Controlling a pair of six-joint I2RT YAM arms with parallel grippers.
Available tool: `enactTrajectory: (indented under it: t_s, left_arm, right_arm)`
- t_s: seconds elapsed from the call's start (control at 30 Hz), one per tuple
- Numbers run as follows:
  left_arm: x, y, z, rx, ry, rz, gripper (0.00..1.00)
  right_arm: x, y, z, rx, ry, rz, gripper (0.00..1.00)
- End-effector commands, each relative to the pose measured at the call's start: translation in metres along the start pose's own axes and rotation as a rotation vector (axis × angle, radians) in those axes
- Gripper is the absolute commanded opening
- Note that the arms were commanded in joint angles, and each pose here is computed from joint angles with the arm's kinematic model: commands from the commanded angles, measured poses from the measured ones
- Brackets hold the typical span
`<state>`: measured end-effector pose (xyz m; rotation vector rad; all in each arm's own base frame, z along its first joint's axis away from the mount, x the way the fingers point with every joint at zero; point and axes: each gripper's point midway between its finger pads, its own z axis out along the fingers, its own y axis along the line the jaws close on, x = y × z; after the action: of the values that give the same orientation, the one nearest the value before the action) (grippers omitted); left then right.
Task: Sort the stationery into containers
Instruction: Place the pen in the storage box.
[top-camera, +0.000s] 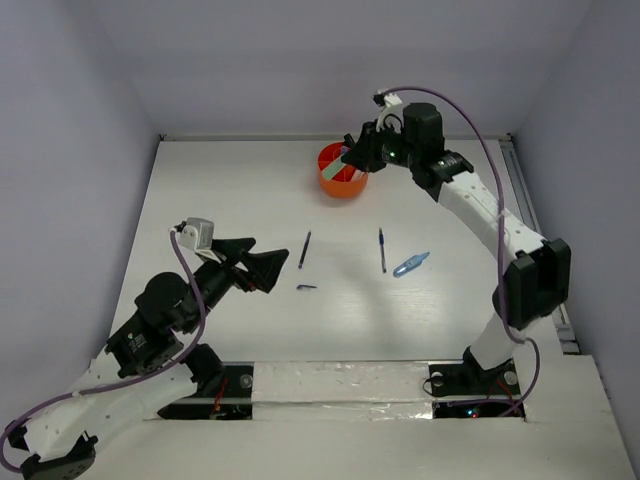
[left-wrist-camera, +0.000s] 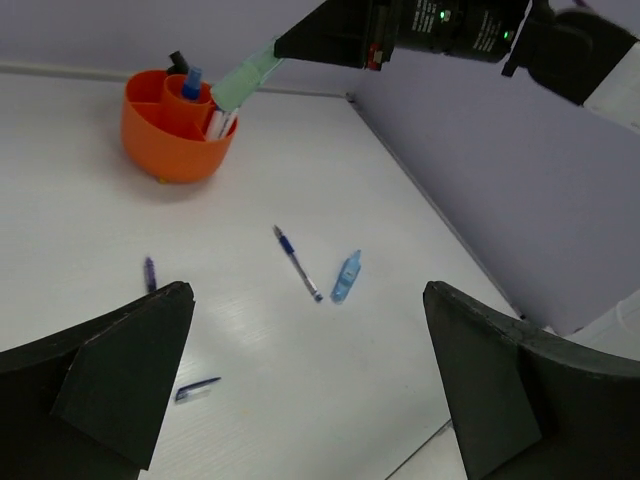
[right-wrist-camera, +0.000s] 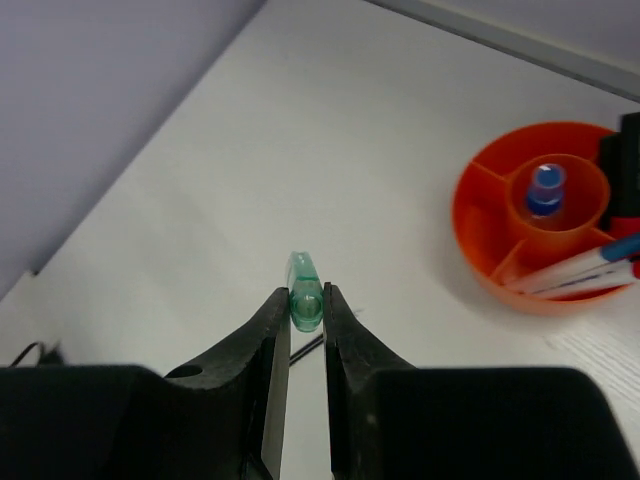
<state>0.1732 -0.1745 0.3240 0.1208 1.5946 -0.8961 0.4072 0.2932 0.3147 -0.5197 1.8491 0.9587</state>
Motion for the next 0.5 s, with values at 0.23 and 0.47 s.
enactTrajectory:
  t_s: [0.23,0.47]
  left_arm:
    - [0.018,0.035,0.004,-0.166,0.078,0.127,0.99]
    - [0.020,0.035,0.006,-0.159,0.085,0.132,0.99]
  right_arm:
    - [-0.017,-0.089,0.047,0.293,0.097,-0.165,0.00]
    - [-0.013,-0.111,0.072,0.303,0.140,-0.238,0.00]
